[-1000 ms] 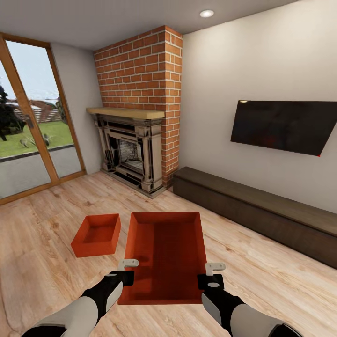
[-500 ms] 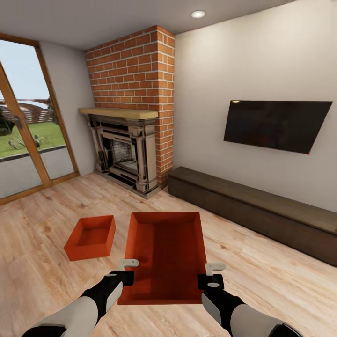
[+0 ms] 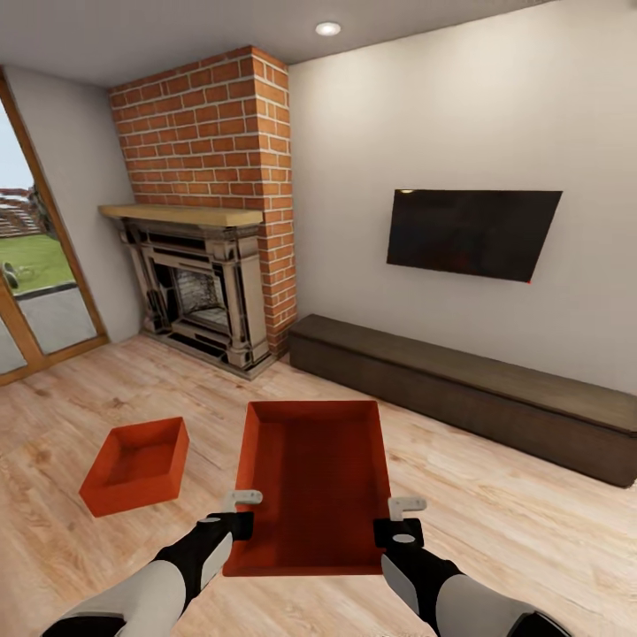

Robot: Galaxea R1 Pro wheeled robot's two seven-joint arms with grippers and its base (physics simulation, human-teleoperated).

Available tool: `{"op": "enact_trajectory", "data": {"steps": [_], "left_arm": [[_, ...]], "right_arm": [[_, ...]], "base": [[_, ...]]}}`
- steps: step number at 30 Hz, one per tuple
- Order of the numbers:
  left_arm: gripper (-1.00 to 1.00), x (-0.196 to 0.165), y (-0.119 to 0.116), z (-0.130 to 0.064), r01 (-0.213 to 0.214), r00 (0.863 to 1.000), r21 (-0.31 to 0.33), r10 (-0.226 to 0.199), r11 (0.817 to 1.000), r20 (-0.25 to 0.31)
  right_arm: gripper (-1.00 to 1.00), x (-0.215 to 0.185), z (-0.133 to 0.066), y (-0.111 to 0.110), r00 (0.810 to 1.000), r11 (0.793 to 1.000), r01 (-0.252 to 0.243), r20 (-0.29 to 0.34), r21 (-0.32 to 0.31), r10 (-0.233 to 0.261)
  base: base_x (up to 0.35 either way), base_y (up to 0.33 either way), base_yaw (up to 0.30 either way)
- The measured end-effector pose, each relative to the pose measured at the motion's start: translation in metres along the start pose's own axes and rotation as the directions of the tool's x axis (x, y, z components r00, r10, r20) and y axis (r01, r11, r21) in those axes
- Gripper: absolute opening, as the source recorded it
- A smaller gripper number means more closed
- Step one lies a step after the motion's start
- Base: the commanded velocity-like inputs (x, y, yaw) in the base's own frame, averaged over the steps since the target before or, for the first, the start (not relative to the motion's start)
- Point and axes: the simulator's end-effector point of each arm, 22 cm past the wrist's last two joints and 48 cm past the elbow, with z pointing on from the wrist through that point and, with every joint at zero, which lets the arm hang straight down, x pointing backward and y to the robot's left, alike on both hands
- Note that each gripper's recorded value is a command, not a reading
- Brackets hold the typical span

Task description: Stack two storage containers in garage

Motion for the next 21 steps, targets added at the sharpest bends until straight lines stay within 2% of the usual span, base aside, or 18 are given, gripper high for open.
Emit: {"op": "enact_trajectory", "data": {"steps": [21], "left_arm": [[-1.00, 0.0002, 0.0001, 0.0000, 0.000, 1.000, 0.000, 0.000, 1.000, 0.000]], "right_arm": [[-1.00, 0.0002, 0.0000, 0.0001, 1.000, 1.000, 0.000, 0.000, 0.000, 0.000]], "base": [[0.000, 0.000, -0.252]]}}
